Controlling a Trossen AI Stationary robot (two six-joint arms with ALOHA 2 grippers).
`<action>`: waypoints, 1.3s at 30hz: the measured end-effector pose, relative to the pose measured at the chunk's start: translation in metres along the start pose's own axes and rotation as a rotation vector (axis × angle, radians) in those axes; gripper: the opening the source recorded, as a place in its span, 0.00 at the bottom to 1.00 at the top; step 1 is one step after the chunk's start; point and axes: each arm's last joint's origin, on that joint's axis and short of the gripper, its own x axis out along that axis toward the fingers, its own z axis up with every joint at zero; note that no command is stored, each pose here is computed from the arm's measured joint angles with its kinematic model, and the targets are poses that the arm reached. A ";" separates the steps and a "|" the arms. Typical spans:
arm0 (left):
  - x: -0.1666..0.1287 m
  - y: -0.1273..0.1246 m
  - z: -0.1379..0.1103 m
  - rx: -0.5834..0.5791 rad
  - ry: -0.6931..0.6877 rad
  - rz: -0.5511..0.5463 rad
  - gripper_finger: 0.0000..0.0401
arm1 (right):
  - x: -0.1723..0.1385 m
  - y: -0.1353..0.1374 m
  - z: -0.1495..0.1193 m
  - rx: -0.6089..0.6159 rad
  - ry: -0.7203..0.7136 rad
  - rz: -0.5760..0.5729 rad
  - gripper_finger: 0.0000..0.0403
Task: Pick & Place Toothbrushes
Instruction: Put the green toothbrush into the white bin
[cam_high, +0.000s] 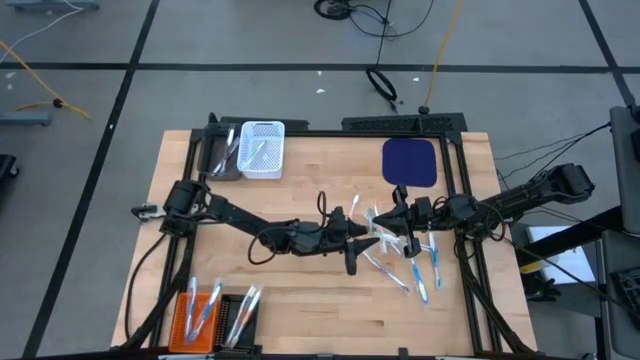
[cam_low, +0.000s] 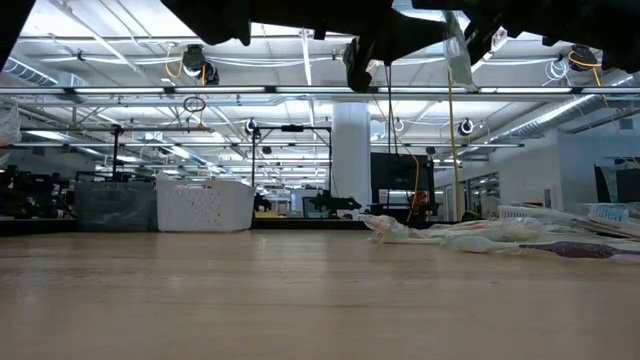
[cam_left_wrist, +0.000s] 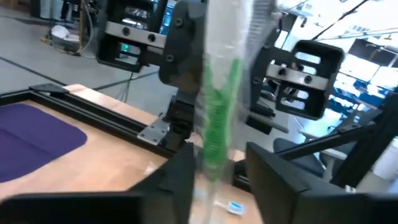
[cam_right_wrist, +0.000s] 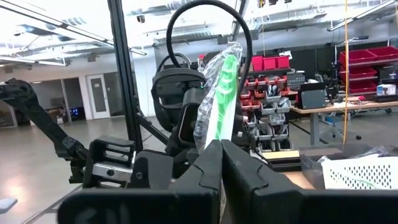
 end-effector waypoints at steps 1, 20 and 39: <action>0.000 0.000 0.000 0.000 0.005 -0.008 0.29 | 0.000 0.000 0.000 -0.002 0.000 0.000 0.00; 0.001 0.004 -0.004 -0.009 0.073 -0.046 0.02 | 0.000 0.000 -0.001 -0.042 0.007 0.001 0.01; -0.074 0.000 0.067 0.113 0.476 0.297 0.02 | -0.001 0.000 0.000 -0.082 0.013 -0.001 0.27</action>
